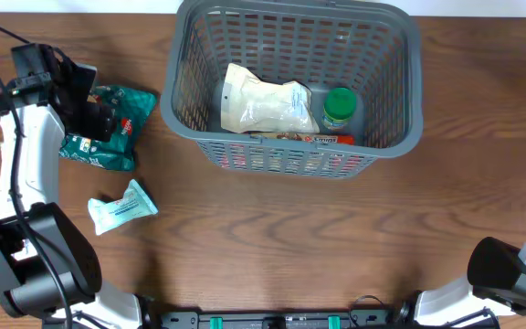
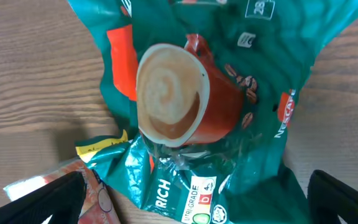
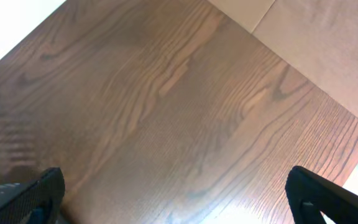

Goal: Pack container
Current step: 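Lower the left gripper and grasp the green bag, then lift the green bag with the left gripper and carry it over the basket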

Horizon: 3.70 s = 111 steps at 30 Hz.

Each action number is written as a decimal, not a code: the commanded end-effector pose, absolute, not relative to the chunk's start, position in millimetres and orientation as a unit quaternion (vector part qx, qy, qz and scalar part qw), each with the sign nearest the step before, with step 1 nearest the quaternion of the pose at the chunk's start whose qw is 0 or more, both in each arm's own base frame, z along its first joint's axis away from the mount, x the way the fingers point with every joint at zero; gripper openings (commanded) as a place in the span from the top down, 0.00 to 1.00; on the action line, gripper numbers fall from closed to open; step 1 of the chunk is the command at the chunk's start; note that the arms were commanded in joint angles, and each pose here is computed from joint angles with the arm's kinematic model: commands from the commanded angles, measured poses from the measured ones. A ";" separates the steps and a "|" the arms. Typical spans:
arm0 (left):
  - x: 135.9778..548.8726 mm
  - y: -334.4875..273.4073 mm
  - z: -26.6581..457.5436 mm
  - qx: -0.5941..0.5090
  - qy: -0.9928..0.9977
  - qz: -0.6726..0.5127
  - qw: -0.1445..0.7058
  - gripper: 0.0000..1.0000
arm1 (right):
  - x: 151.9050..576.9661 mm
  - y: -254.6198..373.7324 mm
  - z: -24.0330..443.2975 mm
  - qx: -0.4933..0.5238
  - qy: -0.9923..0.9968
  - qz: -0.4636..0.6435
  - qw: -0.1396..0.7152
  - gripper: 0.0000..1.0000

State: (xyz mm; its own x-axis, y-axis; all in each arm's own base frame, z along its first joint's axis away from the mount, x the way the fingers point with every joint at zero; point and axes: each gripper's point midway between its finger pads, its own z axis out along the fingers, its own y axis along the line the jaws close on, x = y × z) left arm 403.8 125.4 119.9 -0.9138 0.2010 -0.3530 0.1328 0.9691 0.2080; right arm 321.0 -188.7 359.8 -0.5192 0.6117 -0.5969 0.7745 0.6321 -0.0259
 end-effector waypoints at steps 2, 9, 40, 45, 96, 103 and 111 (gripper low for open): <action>413.1 135.6 124.9 0.083 0.973 0.089 0.195 0.02 | 318.1 -192.2 362.6 0.415 0.852 -0.148 0.283 0.01; 423.7 145.4 134.9 0.062 0.972 0.093 0.209 0.02 | 318.1 -192.2 362.6 0.415 0.852 -0.148 0.283 0.01; 434.9 111.6 21.7 0.079 0.989 -0.002 0.124 0.01 | 318.0 -192.3 362.6 0.415 0.852 -0.148 0.283 0.01; 432.7 105.0 10.1 0.086 0.990 -0.008 0.109 0.45 | 318.1 -192.2 362.6 0.415 0.852 -0.148 0.283 0.01; 357.9 -5.4 471.4 0.156 0.785 -0.066 0.595 0.94 | 318.1 -192.2 362.6 0.415 0.852 -0.148 0.283 0.01; 327.1 -74.1 516.2 0.256 0.720 -0.140 0.630 0.94 | 318.1 -192.2 362.6 0.415 0.852 -0.148 0.283 0.01; 324.8 -138.6 514.5 0.331 0.684 -0.203 0.617 0.94 | 318.0 -192.3 362.6 0.415 0.852 -0.148 0.283 0.01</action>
State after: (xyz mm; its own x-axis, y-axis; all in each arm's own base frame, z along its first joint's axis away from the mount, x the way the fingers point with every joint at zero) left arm 332.7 -118.4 496.6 -0.0894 0.2193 -0.9716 0.6506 0.7515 0.1098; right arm 321.0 -188.7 359.9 -0.5189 0.6115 -0.5973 0.7746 0.6319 -0.0260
